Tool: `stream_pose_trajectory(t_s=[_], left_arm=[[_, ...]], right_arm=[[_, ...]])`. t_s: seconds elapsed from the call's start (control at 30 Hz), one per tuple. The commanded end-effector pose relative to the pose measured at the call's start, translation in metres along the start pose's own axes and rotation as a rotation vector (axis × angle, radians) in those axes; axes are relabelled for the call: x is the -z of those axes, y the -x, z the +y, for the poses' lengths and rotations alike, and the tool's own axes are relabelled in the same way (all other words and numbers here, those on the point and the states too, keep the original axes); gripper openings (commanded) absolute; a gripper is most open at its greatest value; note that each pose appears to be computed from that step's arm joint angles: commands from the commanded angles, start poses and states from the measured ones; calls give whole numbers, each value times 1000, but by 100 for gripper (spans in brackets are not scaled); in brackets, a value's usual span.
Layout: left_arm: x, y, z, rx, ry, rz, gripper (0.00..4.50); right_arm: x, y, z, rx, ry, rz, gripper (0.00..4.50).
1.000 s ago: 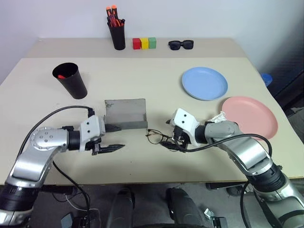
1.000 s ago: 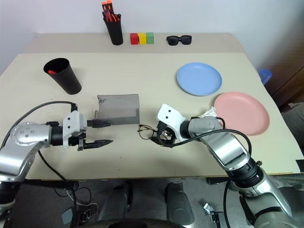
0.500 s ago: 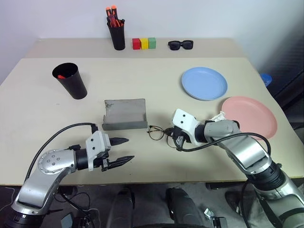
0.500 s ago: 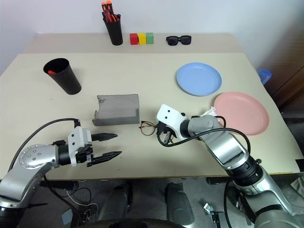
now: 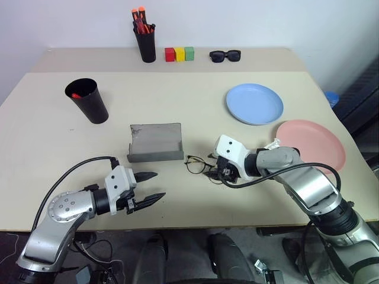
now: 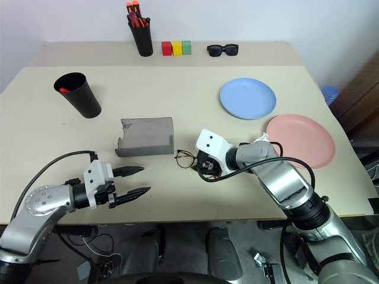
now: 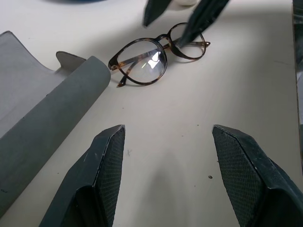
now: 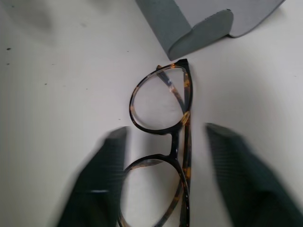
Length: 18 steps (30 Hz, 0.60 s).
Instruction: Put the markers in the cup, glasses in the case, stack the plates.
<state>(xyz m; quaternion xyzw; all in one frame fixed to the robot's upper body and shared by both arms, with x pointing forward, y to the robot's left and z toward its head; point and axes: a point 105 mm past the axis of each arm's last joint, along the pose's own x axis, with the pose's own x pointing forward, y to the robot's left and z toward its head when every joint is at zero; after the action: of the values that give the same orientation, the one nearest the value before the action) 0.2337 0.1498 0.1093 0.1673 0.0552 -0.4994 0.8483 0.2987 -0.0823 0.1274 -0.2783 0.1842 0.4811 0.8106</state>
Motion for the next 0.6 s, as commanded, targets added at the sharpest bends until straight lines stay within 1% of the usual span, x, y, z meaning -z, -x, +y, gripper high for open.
stream_pose_trajectory(t_s=[0.03, 0.23, 0.33, 0.37, 0.4, 0.43, 0.47, 0.53, 0.6], left_arm=[[-8, 0, -1, -10, -36, -40, 299], [-13, -5, -4, -17, -56, -100, 299], [-11, -7, -6, -13, -59, -103, 299], [-10, -8, -7, -12, -61, -103, 299], [-10, -9, -7, -11, -61, -103, 299], [-10, -10, -8, -11, -62, -104, 299], [-10, -10, -8, -11, -62, -106, 299], [-10, -11, -8, -12, -61, -108, 299], [-9, -11, -8, -13, -61, -108, 299]], right_arm=[[-13, 6, -8, 52, 28, -29, 442], [-6, 5, -13, 78, -16, 4, 442], [-4, 3, -13, 83, -31, 12, 442], [-3, 2, -14, 85, -36, 15, 390], [-2, 2, -14, 86, -38, 18, 359], [-1, 1, -14, 89, -40, 22, 317], [0, 0, -14, 92, -43, 27, 257], [1, 0, -14, 94, -45, 31, 158], [1, 0, -14, 94, -45, 32, 48]])
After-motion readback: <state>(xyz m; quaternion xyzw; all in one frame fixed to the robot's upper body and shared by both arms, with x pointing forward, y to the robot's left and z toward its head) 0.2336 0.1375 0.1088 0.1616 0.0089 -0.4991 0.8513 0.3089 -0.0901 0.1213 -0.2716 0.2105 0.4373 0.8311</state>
